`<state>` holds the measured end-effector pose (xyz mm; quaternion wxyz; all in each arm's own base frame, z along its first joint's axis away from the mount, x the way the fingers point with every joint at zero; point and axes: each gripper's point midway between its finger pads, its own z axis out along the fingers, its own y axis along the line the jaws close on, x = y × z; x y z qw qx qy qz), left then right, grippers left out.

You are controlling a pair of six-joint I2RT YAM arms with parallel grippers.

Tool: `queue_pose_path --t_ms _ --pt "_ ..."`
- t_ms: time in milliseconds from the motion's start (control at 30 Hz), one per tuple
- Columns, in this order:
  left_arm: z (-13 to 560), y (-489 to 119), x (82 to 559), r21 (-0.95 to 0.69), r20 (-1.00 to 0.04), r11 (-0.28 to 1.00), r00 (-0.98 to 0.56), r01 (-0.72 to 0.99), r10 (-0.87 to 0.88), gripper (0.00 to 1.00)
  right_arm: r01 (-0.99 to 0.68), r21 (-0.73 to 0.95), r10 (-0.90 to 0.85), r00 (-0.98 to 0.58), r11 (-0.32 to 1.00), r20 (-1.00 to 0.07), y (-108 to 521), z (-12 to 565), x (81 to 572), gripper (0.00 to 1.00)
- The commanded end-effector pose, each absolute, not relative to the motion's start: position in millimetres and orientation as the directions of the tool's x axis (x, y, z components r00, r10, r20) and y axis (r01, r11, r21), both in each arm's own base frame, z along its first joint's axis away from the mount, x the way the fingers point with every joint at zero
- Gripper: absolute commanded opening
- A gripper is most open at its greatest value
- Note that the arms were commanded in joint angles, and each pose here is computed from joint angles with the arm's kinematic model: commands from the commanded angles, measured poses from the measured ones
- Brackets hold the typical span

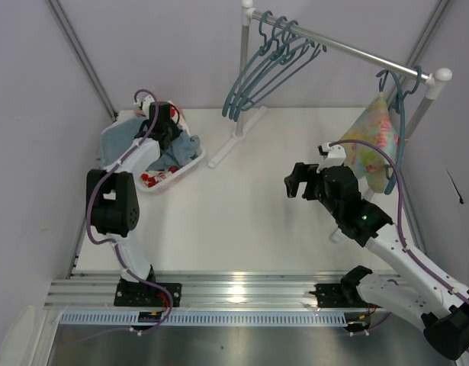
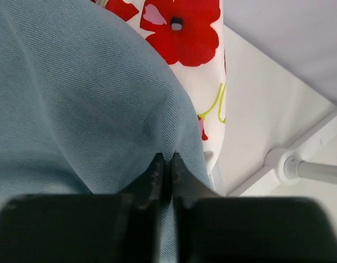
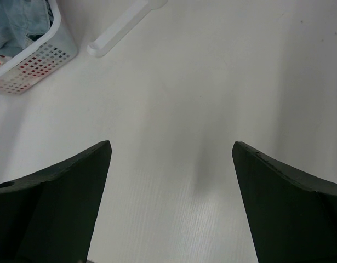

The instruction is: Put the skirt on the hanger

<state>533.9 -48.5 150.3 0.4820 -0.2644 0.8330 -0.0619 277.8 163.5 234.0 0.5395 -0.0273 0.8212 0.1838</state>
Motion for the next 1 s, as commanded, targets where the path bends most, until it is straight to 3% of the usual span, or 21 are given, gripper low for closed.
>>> queue_pose_path --t_ms 0,233,500,700,833,967 --pt "177.0 -47.7 546.5 -0.386 -0.811 0.852 -0.310 -0.352 -0.496 0.03 -0.214 0.272 0.185 -0.355 0.938 -0.916 154.2 261.0 285.0 0.99" --pt "226.9 -46.9 527.6 -0.358 -0.852 0.890 -0.291 -0.282 -0.435 0.00 -0.198 0.288 0.209 -0.344 0.937 -0.915 150.5 276.4 287.6 0.99" --pt "388.2 -76.9 428.8 -0.329 -0.934 0.944 -0.155 0.020 -0.322 0.00 -0.113 0.322 0.274 -0.311 0.940 -0.910 134.6 287.9 297.6 0.99" --pt "473.4 -110.2 348.7 -0.280 -0.960 0.938 -0.046 0.204 -0.277 0.00 -0.047 0.376 0.347 -0.297 0.925 -0.890 114.6 306.5 298.2 0.99" --pt "488.7 -126.9 305.9 -0.310 -0.950 0.904 -0.049 0.294 -0.310 0.00 -0.102 0.416 0.373 -0.291 0.904 -0.881 115.1 324.6 284.1 0.99" --pt "465.1 -139.0 283.3 -0.351 -0.936 0.873 -0.118 0.340 -0.330 0.00 -0.122 0.420 0.377 -0.271 0.899 -0.885 109.9 332.9 269.8 0.99"
